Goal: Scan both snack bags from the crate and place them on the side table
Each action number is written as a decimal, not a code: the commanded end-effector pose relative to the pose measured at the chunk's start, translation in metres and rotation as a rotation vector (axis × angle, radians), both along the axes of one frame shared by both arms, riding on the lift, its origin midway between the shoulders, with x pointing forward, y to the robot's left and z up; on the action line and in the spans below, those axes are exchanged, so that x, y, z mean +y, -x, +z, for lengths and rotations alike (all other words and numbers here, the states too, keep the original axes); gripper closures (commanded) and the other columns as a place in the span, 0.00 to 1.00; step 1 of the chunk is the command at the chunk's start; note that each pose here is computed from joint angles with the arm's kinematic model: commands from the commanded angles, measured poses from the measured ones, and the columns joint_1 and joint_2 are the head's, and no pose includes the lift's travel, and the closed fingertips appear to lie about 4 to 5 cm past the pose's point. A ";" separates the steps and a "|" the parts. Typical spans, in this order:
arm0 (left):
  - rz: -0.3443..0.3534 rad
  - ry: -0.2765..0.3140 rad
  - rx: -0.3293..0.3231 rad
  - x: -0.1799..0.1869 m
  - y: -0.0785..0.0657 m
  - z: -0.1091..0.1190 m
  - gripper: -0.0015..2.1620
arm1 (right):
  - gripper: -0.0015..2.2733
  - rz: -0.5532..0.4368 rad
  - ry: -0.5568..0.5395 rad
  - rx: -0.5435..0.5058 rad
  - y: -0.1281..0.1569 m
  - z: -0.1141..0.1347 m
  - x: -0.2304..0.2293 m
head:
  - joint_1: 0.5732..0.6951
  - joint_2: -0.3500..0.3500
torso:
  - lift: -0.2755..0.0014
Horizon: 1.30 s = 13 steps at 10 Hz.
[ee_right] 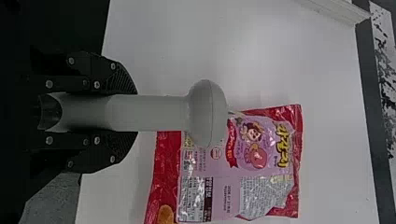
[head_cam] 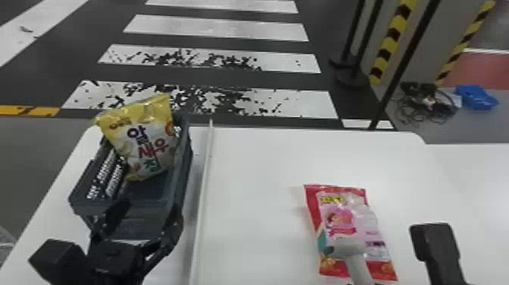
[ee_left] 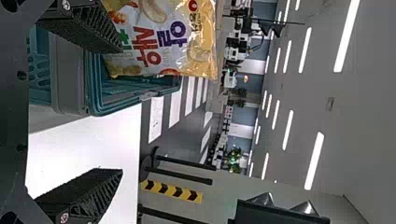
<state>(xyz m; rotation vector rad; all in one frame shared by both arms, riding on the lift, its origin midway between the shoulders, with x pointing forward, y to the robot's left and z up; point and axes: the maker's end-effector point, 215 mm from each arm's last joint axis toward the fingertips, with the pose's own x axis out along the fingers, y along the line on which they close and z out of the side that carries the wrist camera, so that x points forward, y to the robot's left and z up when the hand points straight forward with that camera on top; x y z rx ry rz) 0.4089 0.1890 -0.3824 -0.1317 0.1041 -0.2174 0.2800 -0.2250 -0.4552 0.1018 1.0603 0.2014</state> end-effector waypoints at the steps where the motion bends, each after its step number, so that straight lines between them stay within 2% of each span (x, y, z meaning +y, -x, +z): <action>1: 0.000 0.000 0.000 0.000 0.000 0.000 0.04 | 0.99 0.005 0.010 -0.003 -0.002 0.001 -0.001 | 1.00 0.41 | 0.65; 4: -0.001 0.000 0.003 0.000 0.000 -0.001 0.04 | 0.99 0.006 0.050 -0.031 -0.015 0.008 -0.008 | 1.00 0.40 | 0.65; 9: 0.002 -0.004 0.007 0.002 0.002 -0.003 0.04 | 0.99 0.001 0.087 -0.011 -0.020 -0.004 -0.021 | 1.00 0.37 | 0.65; 13: 0.002 -0.004 0.007 0.002 0.002 -0.003 0.04 | 1.00 -0.003 0.092 -0.023 -0.026 0.000 -0.025 | 1.00 0.37 | 0.65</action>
